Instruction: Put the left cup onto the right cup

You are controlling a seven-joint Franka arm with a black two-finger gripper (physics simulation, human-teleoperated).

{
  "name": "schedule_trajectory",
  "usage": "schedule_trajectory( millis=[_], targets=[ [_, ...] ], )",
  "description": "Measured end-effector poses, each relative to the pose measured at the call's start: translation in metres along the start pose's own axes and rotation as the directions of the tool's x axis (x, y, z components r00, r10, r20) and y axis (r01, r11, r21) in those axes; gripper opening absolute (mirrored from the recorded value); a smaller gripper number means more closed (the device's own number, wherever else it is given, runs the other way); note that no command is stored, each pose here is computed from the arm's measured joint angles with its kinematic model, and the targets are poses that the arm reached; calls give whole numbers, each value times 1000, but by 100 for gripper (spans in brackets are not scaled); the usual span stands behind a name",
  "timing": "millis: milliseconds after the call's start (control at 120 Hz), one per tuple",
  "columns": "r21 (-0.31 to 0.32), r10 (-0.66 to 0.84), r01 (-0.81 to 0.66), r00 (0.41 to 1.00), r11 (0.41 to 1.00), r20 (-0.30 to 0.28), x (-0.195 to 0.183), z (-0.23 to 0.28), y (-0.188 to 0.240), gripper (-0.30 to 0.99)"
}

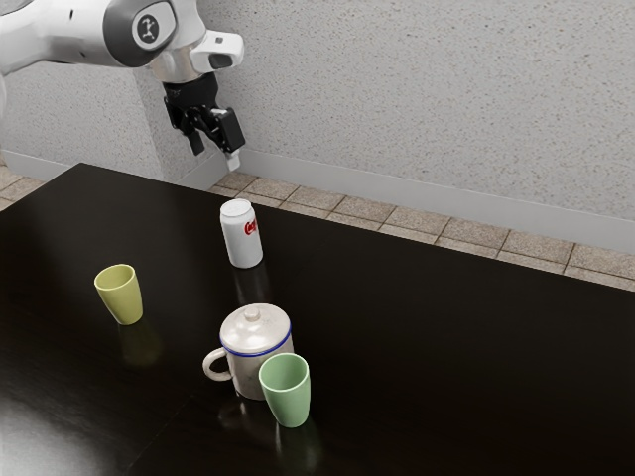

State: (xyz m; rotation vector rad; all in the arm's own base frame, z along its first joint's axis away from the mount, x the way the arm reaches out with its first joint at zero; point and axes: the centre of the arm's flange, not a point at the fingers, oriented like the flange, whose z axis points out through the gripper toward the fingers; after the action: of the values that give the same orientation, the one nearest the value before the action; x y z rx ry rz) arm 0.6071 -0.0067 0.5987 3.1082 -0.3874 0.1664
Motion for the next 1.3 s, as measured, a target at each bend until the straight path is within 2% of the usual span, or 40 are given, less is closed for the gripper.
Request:
schedule_trajectory(
  millis=[308, 450, 575, 708, 842, 933, 1108, 1300],
  targets=[
    [1, 17, -17, 1000, 1000, 9, -1, 4, -1, 69],
    [-12, -14, 15, 998, 1000, 60, -27, 22, -17, 69],
    [-17, -94, 96, 990, 995, 109, -56, 43, -59, 69],
    [-2, -167, 170, 973, 985, 159, -68, 71, -100, 69],
    [-12, -196, 203, 957, 979, 212, -85, 111, -101, 69],
    [-9, -229, 237, 950, 972, 214, -102, 133, -109, 69],
    [23, -321, 322, 932, 946, 167, -121, 148, -151, 69],
    [47, -354, 351, 918, 935, 178, -120, 182, -167, 69]
  ],
)
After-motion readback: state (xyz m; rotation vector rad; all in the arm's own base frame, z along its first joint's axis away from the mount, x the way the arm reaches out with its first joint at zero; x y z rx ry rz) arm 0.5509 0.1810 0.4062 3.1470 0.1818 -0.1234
